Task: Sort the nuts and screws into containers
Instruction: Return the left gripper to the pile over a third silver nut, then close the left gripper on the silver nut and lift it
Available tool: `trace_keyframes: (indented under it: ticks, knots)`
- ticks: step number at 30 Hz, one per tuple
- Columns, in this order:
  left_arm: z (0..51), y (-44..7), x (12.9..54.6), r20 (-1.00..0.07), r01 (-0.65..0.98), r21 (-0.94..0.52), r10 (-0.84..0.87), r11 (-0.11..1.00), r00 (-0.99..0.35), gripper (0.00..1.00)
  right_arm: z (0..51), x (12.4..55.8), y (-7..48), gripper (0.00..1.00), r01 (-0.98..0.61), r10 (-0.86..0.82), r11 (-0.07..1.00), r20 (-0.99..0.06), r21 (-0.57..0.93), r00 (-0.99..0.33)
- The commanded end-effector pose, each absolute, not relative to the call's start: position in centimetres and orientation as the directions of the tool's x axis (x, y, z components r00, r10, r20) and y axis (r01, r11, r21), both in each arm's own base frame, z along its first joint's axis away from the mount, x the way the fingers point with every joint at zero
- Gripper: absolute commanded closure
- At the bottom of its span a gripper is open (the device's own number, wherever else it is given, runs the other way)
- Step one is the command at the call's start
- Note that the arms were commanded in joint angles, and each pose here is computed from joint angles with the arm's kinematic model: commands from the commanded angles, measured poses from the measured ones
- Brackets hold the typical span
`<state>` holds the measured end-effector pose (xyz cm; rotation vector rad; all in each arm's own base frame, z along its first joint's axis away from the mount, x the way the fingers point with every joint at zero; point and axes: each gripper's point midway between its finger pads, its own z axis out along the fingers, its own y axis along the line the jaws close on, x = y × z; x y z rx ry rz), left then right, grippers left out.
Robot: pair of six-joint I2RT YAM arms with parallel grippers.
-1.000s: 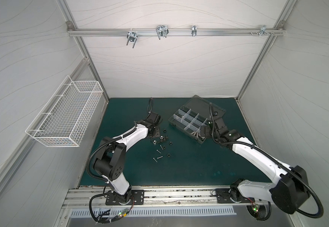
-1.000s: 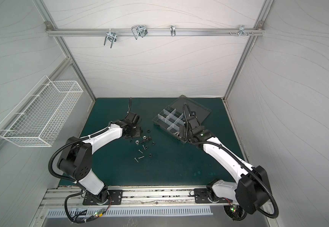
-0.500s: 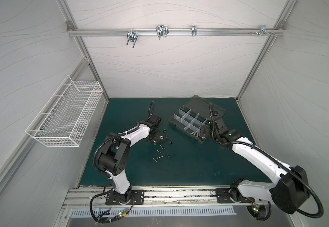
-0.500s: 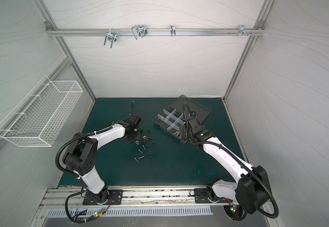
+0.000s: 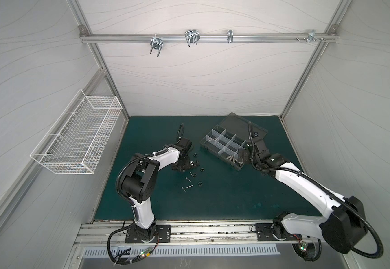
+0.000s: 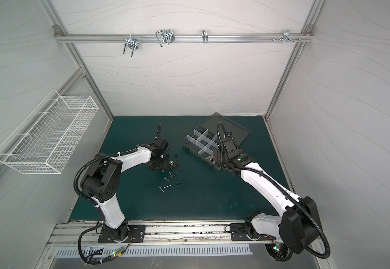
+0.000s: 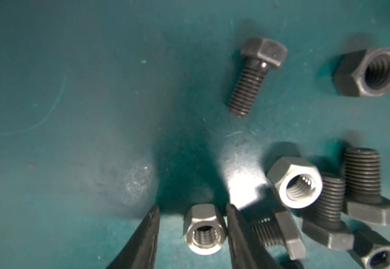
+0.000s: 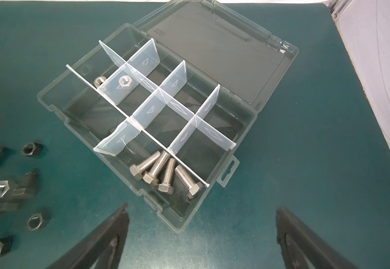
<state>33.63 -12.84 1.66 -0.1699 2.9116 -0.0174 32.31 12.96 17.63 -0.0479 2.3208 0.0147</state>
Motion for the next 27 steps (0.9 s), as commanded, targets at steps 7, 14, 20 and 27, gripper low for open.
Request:
trace_keyframes:
  ticks: [7, 14, 20, 27]
  knots:
    - [0.7, -12.3, 32.4, -0.146, -0.097, 0.028, -0.092, 0.995, -0.985, 0.54, 19.1, 32.9, 12.9, 0.01, -0.02, -0.002, 1.0, -0.758, 0.014, -0.652]
    - [0.3, -12.2, 32.2, -0.133, -0.098, 0.035, -0.092, 0.995, -0.987, 0.65, 19.3, 32.8, 12.6, 0.01, -0.011, -0.001, 1.0, -0.764, 0.008, -0.645]
    - [0.2, -12.2, 32.3, -0.133, -0.1, 0.036, -0.094, 0.994, -0.987, 0.72, 19.3, 32.8, 12.5, 0.01, -0.011, -0.001, 1.0, -0.763, 0.008, -0.646]
    - [1.2, -11.8, 32.4, -0.156, -0.093, 0.052, -0.084, 0.994, -0.984, 0.75, 19.2, 32.7, 12.5, 0.01, -0.007, 0.0, 1.0, -0.763, 0.006, -0.646]
